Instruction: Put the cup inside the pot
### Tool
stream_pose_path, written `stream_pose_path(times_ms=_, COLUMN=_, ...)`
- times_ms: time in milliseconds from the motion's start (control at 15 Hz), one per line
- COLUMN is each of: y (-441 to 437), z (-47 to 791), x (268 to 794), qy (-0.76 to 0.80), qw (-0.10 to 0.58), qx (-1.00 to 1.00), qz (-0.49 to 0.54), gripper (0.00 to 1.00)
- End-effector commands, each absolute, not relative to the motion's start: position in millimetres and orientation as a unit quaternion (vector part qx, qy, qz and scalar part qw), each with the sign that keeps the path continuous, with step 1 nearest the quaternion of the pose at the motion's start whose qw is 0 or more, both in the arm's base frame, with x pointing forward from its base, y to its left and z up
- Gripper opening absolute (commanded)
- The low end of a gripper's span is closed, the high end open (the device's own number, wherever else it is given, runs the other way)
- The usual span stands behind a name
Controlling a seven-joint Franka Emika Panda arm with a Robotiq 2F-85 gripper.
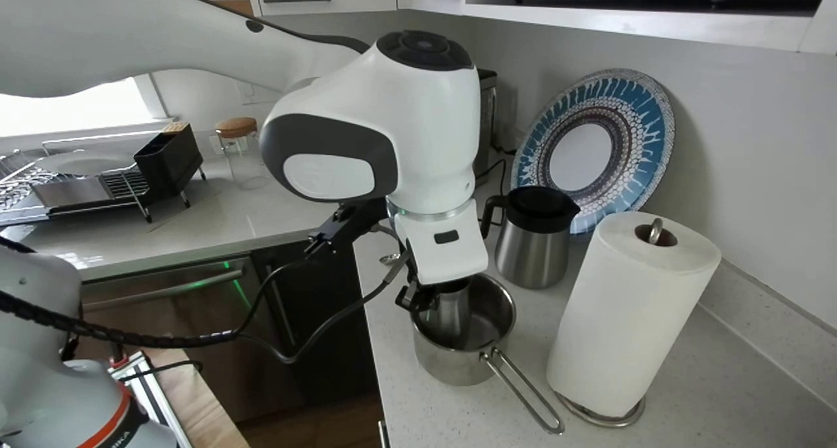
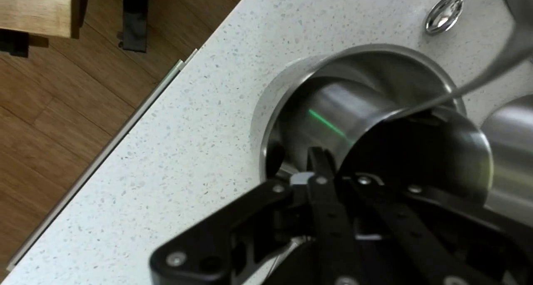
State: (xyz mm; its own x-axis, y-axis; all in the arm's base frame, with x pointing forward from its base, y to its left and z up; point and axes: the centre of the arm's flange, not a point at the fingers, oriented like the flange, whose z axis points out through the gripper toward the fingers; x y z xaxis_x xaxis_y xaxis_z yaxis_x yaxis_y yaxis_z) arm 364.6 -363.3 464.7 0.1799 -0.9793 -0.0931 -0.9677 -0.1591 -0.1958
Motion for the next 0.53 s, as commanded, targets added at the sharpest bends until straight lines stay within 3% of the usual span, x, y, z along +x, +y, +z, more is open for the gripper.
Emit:
stream_pose_path(times_ms=0, y=-375, z=465, x=369, qy=0.660, qw=0.110, qx=-0.743, qz=-0.026, gripper=0.01)
stream_pose_path(times_ms=67, y=-375, z=464, x=371, qy=0.659, qw=0.108, qx=-0.744, qz=-0.026, gripper=0.01)
stream_pose_path(times_ms=133, y=-374, z=465, x=373, qy=0.657, qw=0.106, qx=-0.746, qz=-0.024, gripper=0.30)
stream_pose_path(times_ms=267, y=-374, z=466, x=377, qy=0.658, qw=0.104, qx=-0.745, qz=-0.026, gripper=0.36)
stream_pose_path(times_ms=467, y=-375, z=477, x=374, qy=0.660, qw=0.101, qx=-0.744, qz=-0.034, gripper=0.60)
